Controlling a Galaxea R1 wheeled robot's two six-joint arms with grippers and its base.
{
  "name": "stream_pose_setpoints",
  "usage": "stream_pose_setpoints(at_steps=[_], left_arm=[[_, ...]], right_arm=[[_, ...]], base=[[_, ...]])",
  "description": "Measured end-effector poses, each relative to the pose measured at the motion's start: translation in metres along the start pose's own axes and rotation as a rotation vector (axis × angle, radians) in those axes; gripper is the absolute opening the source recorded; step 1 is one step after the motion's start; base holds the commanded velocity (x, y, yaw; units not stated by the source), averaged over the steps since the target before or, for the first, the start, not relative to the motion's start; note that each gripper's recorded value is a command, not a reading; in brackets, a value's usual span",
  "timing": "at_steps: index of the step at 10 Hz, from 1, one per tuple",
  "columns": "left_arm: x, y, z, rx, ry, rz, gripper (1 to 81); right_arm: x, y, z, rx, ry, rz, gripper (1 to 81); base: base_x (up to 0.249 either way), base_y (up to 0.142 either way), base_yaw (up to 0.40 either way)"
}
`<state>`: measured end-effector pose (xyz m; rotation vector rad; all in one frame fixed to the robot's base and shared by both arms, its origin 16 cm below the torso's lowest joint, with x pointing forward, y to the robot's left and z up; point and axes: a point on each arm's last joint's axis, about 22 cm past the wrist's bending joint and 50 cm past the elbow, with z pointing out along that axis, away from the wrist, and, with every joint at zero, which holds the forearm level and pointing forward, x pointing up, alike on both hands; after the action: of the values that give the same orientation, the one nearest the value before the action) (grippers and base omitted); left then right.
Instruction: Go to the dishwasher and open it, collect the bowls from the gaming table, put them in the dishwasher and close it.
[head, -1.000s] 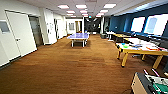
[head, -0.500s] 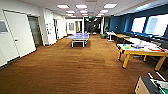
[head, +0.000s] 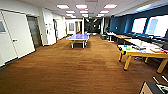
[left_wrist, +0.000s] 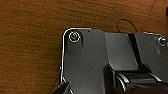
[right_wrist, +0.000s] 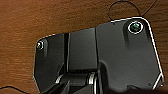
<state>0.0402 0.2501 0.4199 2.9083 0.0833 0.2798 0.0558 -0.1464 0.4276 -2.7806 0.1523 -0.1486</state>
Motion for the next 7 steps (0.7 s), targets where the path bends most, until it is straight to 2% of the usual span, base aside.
stream_pose_setpoints(at_steps=[2, 4, 5, 6, 7], left_arm=[[0.011, 0.015, 0.004, -0.021, 0.012, -0.001, 81.1], [0.009, 0.008, 0.003, -0.011, 0.011, 0.000, 81.1], [0.006, 0.007, 0.002, -0.010, 0.006, 0.000, 81.1], [0.010, 0.014, 0.004, -0.019, 0.011, -0.001, 81.1], [0.010, 0.010, 0.003, -0.015, 0.014, 0.000, 81.1]], right_arm=[[0.014, 0.016, -0.003, -0.027, 0.021, -0.004, 81.1], [0.010, 0.011, -0.002, -0.020, 0.016, -0.003, 81.1], [0.007, 0.007, -0.001, -0.014, 0.011, -0.002, 81.1], [0.010, 0.009, -0.002, -0.014, 0.013, -0.002, 81.1], [0.010, 0.011, -0.002, -0.019, 0.017, -0.003, 81.1]], base=[[0.177, 0.000, 0.000], [0.177, 0.000, 0.000], [0.181, 0.000, 0.000], [0.183, 0.000, 0.000], [0.183, 0.000, 0.000]])
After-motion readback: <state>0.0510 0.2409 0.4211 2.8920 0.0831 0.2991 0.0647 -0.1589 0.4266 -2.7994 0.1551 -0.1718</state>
